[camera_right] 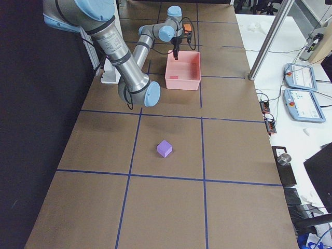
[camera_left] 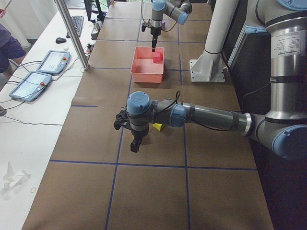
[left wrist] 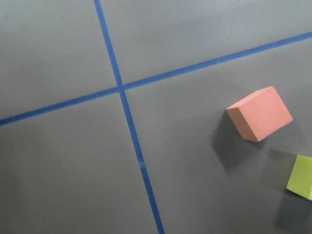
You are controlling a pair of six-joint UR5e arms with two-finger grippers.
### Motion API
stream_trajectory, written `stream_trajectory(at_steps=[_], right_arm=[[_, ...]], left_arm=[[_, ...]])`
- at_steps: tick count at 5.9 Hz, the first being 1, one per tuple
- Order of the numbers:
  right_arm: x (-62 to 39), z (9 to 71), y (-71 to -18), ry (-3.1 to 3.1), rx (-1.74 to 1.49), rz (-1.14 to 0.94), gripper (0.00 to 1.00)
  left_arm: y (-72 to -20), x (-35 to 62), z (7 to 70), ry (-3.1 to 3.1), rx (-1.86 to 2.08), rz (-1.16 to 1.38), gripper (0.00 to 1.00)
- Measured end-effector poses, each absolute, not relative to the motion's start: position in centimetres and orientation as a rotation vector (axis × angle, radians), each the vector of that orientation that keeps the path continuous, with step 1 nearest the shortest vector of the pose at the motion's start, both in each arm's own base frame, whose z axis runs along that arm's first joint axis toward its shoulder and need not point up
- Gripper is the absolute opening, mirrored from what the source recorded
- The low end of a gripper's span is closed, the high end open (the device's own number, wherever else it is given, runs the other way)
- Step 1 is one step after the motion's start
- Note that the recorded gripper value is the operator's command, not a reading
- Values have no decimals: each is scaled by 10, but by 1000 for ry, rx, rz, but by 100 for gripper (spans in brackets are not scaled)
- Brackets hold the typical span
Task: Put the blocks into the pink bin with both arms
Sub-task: 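Carry the pink block into the pink bin and release it, then lower the left gripper onto the orange block and grasp it while the right gripper withdraws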
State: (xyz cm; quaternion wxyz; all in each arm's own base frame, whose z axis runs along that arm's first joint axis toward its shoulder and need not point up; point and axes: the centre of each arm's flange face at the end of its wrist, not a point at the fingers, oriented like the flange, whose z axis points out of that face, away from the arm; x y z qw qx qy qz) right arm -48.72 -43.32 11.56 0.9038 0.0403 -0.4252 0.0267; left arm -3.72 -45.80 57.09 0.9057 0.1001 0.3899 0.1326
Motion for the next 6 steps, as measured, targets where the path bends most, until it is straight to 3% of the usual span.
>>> stream_trajectory(at_steps=[2,6], right_arm=[[-422,147,-491,-870,79,-54,100],[-251,276,-580,-822,169,-309,100]], left_arm=[[-485,17,571,823,172,291,100],[-506,125,589,862,38,-167,100]])
